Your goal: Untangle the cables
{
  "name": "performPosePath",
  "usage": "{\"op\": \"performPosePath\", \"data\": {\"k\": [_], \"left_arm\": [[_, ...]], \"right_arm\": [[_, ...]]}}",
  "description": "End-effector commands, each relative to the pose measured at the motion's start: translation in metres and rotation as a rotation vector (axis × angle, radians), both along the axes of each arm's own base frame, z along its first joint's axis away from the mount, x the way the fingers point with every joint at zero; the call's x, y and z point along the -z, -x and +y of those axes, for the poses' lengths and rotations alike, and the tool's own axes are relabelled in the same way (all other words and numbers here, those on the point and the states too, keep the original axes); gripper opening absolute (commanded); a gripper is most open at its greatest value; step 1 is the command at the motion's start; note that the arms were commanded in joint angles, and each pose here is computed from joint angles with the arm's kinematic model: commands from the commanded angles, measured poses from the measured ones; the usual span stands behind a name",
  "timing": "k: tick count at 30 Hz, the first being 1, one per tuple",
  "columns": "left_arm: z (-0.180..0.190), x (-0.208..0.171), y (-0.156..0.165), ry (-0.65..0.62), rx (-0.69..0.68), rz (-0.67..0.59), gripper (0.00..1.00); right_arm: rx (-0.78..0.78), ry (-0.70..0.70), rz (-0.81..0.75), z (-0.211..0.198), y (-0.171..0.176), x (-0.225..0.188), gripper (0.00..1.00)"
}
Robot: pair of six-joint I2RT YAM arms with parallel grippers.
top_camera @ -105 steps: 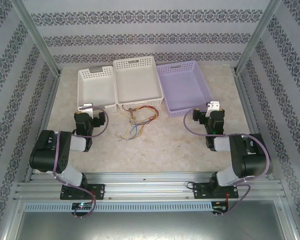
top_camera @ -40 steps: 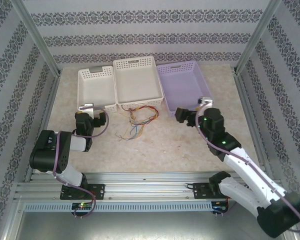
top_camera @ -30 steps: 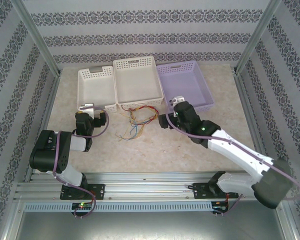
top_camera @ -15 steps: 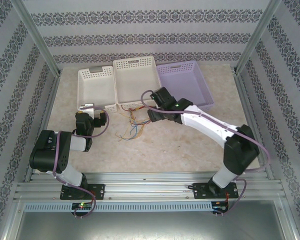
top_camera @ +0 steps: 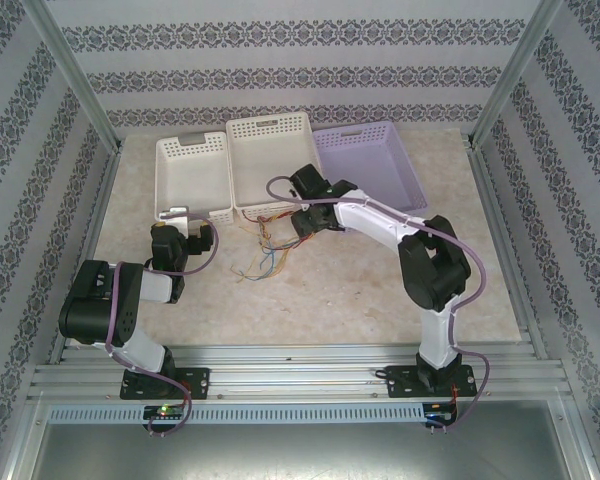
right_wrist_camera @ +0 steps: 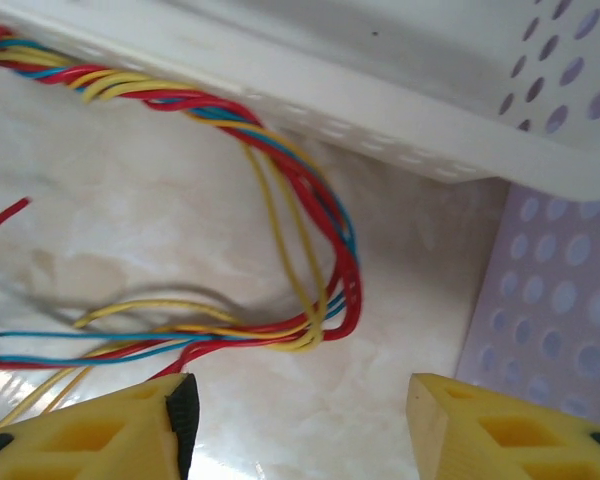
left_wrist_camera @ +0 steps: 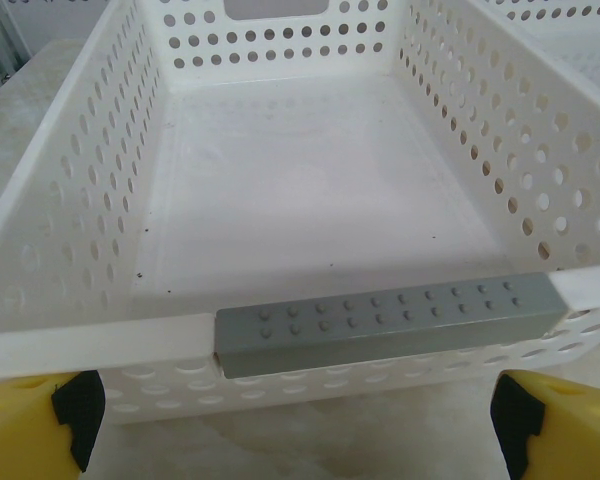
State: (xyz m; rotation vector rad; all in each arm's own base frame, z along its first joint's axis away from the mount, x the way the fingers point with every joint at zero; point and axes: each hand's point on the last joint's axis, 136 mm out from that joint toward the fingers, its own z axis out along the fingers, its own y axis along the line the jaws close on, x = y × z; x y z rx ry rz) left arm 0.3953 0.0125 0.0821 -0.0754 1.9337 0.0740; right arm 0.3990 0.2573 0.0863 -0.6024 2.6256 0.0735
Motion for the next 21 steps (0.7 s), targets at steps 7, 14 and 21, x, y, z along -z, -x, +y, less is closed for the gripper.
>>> {"op": "performPosePath", "data": {"k": [7,14,21], "left_arm": [[0.001,-0.005,-0.004,-0.014,0.012,-0.013,1.0],[0.001,-0.005,-0.004,-0.014,0.012,-0.011,1.0],[0.001,-0.005,-0.004,-0.014,0.011,-0.013,1.0]], "right_arm": [[-0.025,-0.049,0.003,0.015,-0.02,0.01,0.57],[-0.026,-0.036,0.004,0.018,-0.027,0.024,0.56],[0.003,-0.035,0.002,0.017,-0.037,0.038,0.55]]}}
